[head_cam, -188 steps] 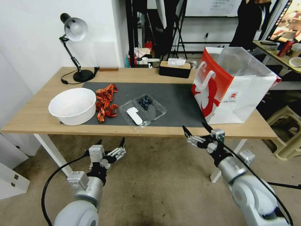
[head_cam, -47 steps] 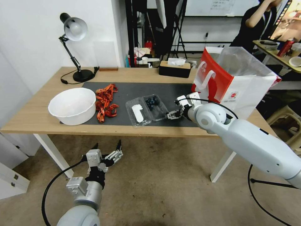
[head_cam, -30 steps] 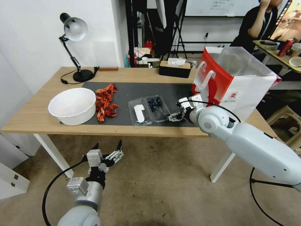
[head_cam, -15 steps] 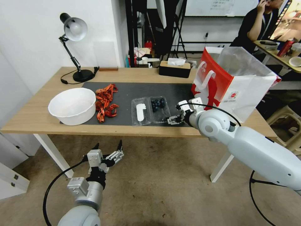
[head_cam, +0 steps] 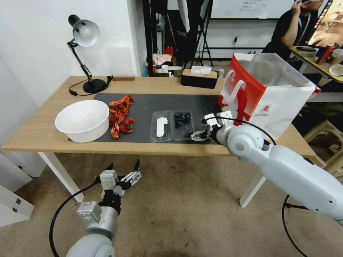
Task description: Close the takeout container lid, then place the container into the takeout bag.
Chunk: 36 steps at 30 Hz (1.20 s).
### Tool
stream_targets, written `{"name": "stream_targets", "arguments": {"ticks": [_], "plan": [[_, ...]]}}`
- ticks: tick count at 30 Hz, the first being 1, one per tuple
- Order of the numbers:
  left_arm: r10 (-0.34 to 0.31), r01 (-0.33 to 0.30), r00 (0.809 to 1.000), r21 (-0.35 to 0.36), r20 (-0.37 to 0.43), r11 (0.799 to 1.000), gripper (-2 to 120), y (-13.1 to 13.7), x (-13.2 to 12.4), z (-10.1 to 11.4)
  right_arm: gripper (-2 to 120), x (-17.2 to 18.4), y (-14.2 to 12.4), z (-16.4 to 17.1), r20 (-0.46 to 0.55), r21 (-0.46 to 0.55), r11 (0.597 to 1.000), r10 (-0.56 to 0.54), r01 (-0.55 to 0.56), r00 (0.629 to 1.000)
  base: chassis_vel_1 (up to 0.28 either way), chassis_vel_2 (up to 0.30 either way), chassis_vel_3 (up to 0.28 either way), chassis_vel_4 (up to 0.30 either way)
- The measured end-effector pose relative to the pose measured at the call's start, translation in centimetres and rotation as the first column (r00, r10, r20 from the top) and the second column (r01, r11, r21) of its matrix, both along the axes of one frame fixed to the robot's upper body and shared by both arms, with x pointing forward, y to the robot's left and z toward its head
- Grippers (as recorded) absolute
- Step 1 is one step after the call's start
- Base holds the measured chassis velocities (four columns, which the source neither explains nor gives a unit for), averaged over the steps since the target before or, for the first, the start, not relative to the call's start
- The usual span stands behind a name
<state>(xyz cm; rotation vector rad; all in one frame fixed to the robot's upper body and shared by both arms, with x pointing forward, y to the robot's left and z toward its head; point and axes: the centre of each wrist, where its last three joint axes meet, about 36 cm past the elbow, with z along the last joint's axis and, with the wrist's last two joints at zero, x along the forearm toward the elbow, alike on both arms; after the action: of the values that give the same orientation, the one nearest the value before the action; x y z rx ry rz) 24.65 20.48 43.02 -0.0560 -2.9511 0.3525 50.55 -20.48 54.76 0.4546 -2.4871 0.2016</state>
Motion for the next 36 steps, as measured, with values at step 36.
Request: {"name": "stream_targets", "arguments": {"ticks": [36], "plan": [[-0.026, 0.027, 0.999, -0.033, 0.03, 0.999, 100, 0.1, 0.6, -0.6, 100, -20.2, -5.2, -15.3, 0.609, 0.378, 0.915, -0.36, 0.141, 0.707, 0.0, 0.0, 0.0, 0.0]]}}
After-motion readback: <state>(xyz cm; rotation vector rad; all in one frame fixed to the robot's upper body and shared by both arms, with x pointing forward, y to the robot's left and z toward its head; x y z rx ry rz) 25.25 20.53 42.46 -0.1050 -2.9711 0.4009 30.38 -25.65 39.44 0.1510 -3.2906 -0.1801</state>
